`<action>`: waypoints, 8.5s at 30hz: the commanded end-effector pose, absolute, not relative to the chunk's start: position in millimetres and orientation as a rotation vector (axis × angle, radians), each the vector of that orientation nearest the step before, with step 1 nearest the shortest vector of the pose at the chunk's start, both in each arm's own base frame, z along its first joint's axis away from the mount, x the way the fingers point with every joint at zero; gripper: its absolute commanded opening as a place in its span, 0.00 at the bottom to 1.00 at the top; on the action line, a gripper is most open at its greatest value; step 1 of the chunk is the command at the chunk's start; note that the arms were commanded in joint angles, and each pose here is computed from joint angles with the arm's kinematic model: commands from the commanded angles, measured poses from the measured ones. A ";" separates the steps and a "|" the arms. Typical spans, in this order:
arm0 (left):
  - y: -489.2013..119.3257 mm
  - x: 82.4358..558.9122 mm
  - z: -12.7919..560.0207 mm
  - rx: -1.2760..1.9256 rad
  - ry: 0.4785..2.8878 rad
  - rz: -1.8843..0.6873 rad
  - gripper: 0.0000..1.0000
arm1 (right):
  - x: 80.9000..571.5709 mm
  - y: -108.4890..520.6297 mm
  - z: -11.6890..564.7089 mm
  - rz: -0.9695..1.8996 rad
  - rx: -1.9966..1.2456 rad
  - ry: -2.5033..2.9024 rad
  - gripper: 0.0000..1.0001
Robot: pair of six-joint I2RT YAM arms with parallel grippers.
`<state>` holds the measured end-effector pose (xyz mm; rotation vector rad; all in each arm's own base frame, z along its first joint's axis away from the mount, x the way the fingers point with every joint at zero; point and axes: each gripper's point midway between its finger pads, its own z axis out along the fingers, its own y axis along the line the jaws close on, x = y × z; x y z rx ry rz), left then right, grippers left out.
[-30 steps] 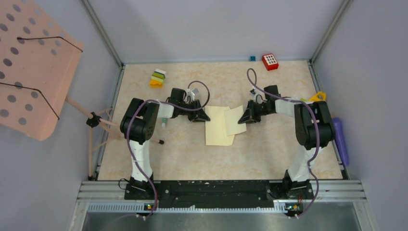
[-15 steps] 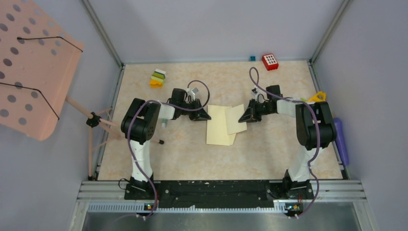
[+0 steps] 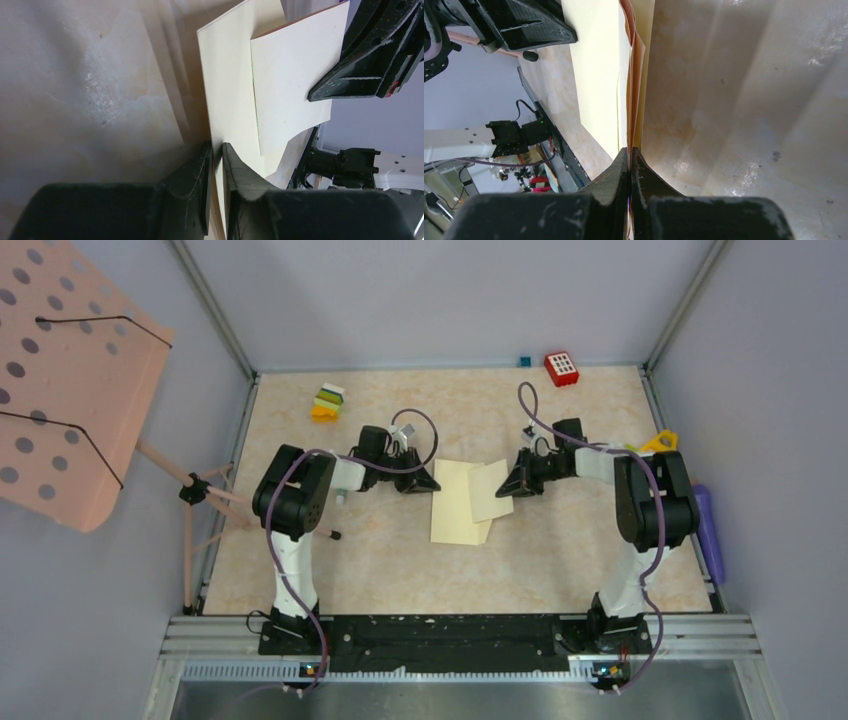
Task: Place the letter into the envelope and seal it
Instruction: Place the letter in the envelope.
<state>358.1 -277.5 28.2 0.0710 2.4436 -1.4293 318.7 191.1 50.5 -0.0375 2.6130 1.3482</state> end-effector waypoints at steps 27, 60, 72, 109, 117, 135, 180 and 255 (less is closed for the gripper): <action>-262.3 362.6 31.6 -0.003 2.422 -1.300 0.15 | 314.2 187.0 70.4 1.383 -0.005 2.560 0.00; -277.7 355.7 47.4 0.029 2.362 -1.496 0.32 | 308.5 199.9 36.3 1.451 0.009 2.659 0.00; -286.2 349.7 58.3 0.034 2.311 -1.627 0.23 | 310.7 203.2 29.4 1.442 0.011 2.664 0.00; -292.2 343.8 71.1 0.043 2.269 -1.722 0.14 | 325.3 217.5 51.1 1.460 -0.112 2.488 0.00; -291.2 344.3 65.0 0.037 2.290 -1.710 0.14 | 323.4 215.1 43.5 1.433 -0.154 2.519 0.00; -289.3 347.3 53.1 0.020 2.337 -1.664 0.15 | 338.1 196.7 36.9 1.285 -0.240 2.505 0.00; -291.7 346.0 69.0 0.033 2.278 -1.733 0.14 | 308.8 227.3 46.0 1.456 -0.285 2.501 0.00; -287.6 350.9 72.2 0.027 2.276 -1.749 0.15 | 336.2 225.3 58.5 1.310 -0.589 2.364 0.00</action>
